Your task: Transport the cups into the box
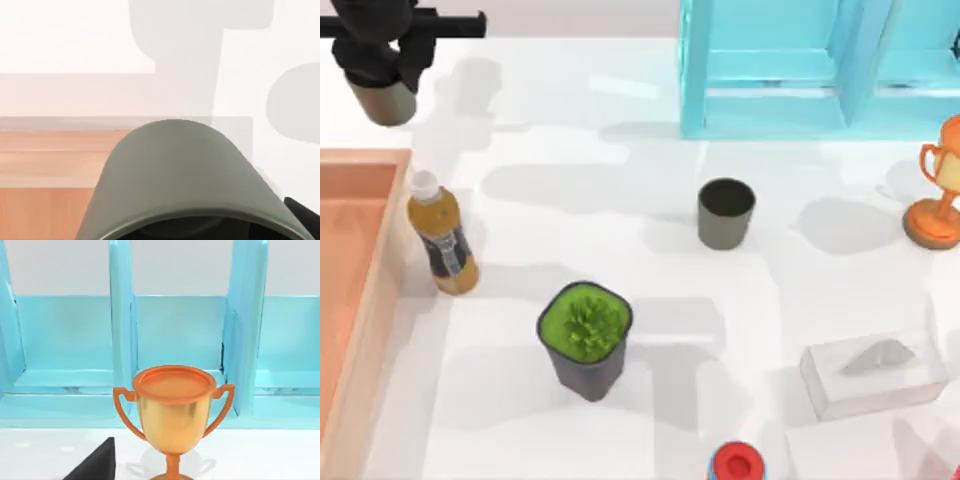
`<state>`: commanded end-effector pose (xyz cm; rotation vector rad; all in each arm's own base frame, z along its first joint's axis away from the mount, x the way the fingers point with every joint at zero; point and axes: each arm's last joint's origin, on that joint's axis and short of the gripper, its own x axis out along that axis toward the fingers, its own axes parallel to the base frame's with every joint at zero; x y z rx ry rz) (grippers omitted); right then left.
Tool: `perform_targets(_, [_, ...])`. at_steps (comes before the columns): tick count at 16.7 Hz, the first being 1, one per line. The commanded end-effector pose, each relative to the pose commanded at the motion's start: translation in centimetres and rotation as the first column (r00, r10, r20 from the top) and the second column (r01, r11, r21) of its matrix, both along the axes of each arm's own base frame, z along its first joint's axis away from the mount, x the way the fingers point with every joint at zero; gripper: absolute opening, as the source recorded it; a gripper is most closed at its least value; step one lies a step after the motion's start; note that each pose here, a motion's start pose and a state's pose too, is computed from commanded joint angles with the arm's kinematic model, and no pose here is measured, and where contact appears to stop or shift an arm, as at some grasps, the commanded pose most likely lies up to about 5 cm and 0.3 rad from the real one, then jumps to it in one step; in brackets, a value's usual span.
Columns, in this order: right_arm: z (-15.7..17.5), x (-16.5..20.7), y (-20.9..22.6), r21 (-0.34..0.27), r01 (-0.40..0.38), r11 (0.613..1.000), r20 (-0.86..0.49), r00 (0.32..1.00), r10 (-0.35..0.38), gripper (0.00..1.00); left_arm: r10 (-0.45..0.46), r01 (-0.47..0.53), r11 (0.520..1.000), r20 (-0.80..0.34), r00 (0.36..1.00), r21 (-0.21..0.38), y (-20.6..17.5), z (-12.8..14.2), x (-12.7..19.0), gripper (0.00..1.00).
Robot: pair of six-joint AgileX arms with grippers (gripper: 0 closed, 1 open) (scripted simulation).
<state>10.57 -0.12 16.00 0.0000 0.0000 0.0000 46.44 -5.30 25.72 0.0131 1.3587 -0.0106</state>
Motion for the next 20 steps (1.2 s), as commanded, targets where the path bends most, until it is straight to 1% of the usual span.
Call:
perform_targets(1, [0.0, 0.0, 0.0, 0.0, 0.0, 1.0, 0.0, 1.0, 0.0, 1.0, 0.008, -0.008, 1.0, 0.0, 1.0, 0.0, 2.1, 0.8, -0.8, 0.0])
perform_targets(3, [0.0, 0.0, 0.0, 0.0, 0.0, 1.0, 0.0, 1.0, 0.0, 1.0, 0.025, -0.025, 1.0, -0.013, 1.0, 0.002, 6.5, 2.3, -3.4, 0.0])
perform_targets(6, [0.0, 0.0, 0.0, 0.0, 0.0, 1.0, 0.0, 1.0, 0.0, 1.0, 0.042, -0.043, 0.999, -0.073, 0.996, -0.002, 11.5, 3.3, -9.2, 0.0])
perform_targets(8, [0.0, 0.0, 0.0, 0.0, 0.0, 1.0, 0.0, 1.0, 0.0, 1.0, 0.043, -0.045, 0.999, -0.117, 0.992, -0.012, 13.2, 3.3, -13.7, 0.0])
perform_targets(11, [0.0, 0.0, 0.0, 0.0, 0.0, 1.0, 0.0, 1.0, 0.0, 1.0, 0.028, -0.033, 0.999, -0.154, 0.988, -0.029, 13.6, 3.0, -19.7, 0.0])
perform_targets(14, [0.0, 0.0, 0.0, 0.0, 0.0, 1.0, 0.0, 1.0, 0.0, 1.0, 0.005, -0.011, 0.999, -0.155, 0.988, -0.039, 12.9, 2.7, -23.8, 0.0])
perform_targets(16, [0.0, 0.0, 0.0, 0.0, 0.0, 1.0, 0.0, 1.0, 0.0, 1.0, -0.005, -0.001, 0.999, -0.153, 0.988, -0.044, 12.5, 2.5, -25.0, 0.0])
perform_targets(20, [0.0, 0.0, 0.0, 0.0, 0.0, 1.0, 0.0, 1.0, 0.0, 1.0, -0.007, 0.001, 0.999, -0.153, 0.988, -0.045, 12.4, 2.4, -25.3, 0.0])
